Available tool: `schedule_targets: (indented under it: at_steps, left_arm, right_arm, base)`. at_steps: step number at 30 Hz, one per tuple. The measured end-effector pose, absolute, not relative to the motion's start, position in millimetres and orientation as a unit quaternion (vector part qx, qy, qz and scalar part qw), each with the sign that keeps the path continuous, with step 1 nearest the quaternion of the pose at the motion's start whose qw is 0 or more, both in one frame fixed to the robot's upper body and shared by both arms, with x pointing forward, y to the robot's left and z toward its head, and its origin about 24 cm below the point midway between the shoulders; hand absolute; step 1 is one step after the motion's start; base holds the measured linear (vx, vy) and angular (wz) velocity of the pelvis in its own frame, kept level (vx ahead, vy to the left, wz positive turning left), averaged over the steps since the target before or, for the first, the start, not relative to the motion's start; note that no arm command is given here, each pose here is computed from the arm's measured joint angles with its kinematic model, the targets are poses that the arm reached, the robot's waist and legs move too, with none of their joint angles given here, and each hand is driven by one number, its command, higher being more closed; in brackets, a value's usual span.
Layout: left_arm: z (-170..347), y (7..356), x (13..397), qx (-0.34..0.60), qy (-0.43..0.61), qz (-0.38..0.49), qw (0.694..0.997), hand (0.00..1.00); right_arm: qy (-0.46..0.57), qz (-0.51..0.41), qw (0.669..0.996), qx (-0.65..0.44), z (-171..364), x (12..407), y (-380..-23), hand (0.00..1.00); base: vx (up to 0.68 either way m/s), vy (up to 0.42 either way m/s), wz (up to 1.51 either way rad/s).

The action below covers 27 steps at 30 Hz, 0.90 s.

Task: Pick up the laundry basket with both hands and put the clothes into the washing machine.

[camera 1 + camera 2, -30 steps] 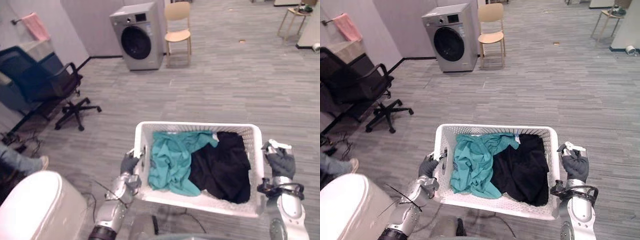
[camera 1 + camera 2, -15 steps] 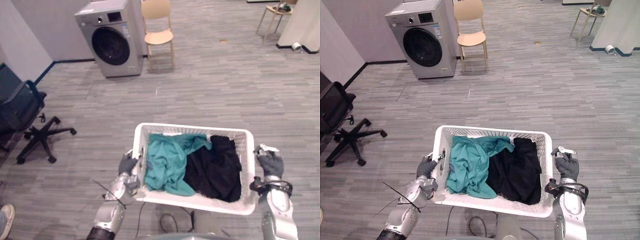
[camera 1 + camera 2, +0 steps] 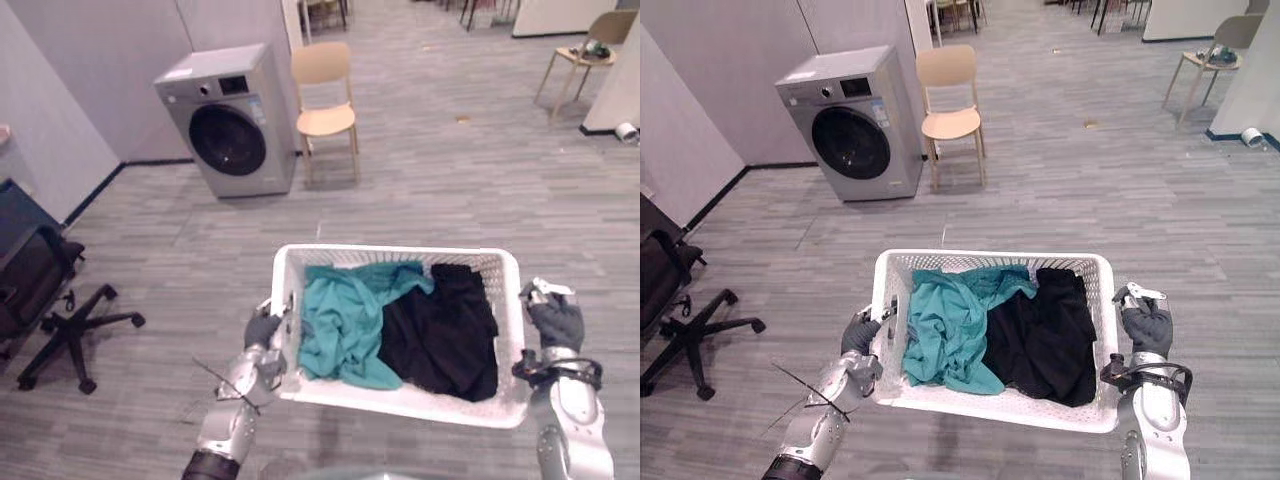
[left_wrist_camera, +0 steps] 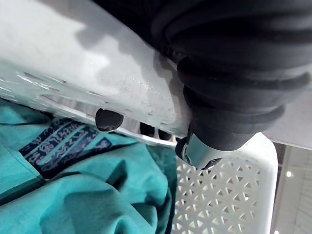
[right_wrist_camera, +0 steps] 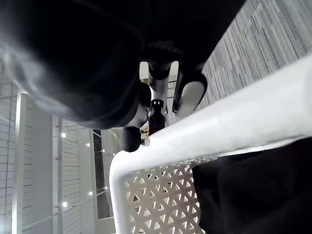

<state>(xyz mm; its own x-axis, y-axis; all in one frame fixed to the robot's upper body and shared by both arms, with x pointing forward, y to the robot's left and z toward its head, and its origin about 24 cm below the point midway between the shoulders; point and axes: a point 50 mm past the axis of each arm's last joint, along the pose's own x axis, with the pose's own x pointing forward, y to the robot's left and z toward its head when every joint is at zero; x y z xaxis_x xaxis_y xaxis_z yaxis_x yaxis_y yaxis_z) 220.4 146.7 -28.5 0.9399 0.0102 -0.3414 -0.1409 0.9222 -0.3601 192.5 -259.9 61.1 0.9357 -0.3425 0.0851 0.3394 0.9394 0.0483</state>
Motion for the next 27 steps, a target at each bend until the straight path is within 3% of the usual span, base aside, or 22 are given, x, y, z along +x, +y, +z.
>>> schedule_targets:
  at_steps: [6,13,17,27]
  left_arm:
    - [-25.1,141.6,216.0,-0.209,0.163,0.037,0.964,1.0]
    - [-32.0,151.9,209.7,-0.169,0.186,0.041,0.967,1.0]
    - [-32.1,149.8,210.1,-0.162,0.187,0.041,0.968,1.0]
    - [-28.1,140.3,224.9,-0.174,0.178,0.029,0.968,1.0]
  right_arm:
    - [-0.063,-0.176,0.982,-0.003,68.8,195.6,-264.5,1.0]
    - [0.04,-0.185,0.982,0.001,21.6,191.3,-262.9,1.0]
    - [0.045,-0.187,0.981,0.002,20.1,190.5,-264.5,1.0]
    - [0.008,-0.196,0.981,-0.006,38.9,189.0,-269.2,1.0]
  base:
    - [0.42,0.22,-0.24]
    - [0.63,0.253,0.3]
    - [0.57,0.074,0.57]
    - [0.67,-0.163,0.34]
